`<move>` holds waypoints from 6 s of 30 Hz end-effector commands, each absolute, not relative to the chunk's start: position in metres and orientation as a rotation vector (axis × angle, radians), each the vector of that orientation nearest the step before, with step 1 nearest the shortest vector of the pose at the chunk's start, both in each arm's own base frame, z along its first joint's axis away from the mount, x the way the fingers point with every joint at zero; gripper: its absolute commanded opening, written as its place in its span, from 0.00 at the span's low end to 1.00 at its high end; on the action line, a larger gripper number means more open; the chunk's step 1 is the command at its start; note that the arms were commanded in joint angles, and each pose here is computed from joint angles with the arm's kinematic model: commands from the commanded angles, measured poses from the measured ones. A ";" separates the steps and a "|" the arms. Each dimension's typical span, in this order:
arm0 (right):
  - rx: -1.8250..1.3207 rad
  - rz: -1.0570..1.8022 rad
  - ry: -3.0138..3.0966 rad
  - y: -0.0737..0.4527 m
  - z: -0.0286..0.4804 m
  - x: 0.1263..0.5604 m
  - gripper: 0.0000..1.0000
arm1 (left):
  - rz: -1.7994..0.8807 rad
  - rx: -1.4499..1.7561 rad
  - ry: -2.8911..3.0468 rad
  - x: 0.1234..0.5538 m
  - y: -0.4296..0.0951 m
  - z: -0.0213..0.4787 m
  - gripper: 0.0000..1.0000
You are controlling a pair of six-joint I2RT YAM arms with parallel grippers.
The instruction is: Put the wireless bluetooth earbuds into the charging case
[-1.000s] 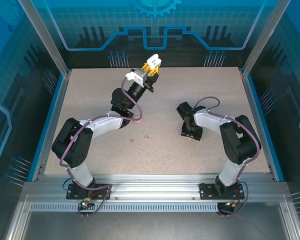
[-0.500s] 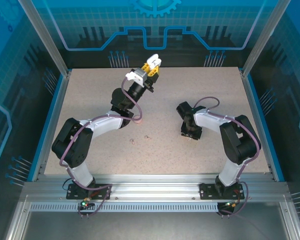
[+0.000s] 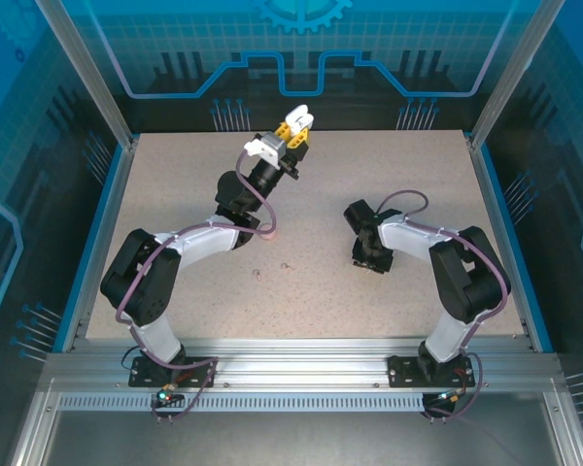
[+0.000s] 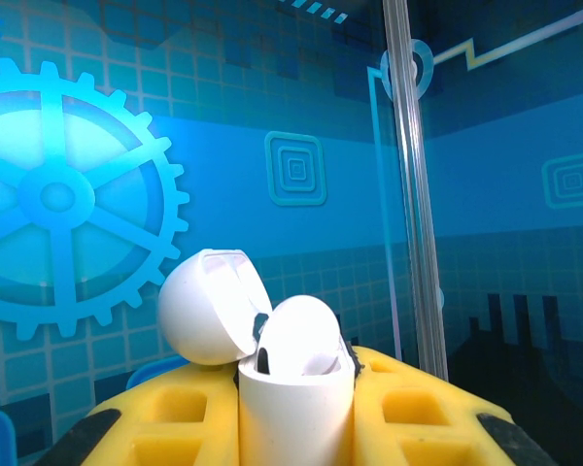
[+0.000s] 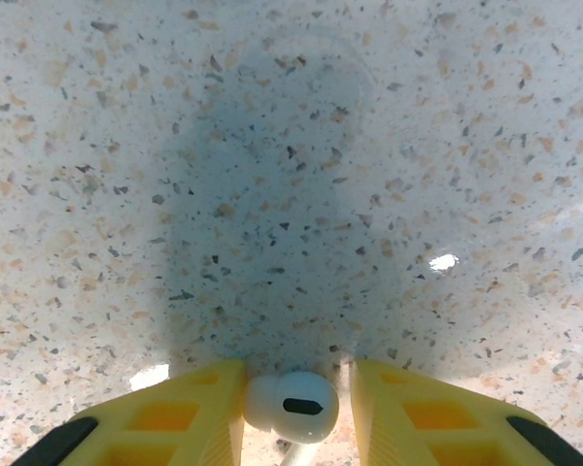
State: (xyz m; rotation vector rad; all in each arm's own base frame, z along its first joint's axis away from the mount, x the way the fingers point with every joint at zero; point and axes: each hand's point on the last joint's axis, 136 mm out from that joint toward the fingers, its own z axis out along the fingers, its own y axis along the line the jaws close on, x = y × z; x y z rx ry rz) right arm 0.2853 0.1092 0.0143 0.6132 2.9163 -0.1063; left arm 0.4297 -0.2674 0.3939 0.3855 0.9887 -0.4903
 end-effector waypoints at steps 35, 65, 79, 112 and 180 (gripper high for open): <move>0.174 0.114 2.617 0.121 0.063 0.327 0.23 | -0.503 0.371 0.904 0.413 -0.262 0.420 0.00; -0.401 0.510 1.525 0.220 0.495 0.420 0.25 | -0.500 0.408 0.900 0.413 -0.269 0.421 0.00; -0.420 0.708 1.560 0.243 0.479 0.436 0.25 | -0.483 0.428 0.909 0.413 -0.271 0.418 0.00; -0.600 0.555 1.573 0.272 0.437 0.433 0.24 | -0.475 0.429 0.897 0.417 -0.272 0.422 0.00; -0.642 0.505 1.529 0.255 0.422 0.414 0.19 | -0.605 0.463 0.812 0.384 -0.268 0.453 0.00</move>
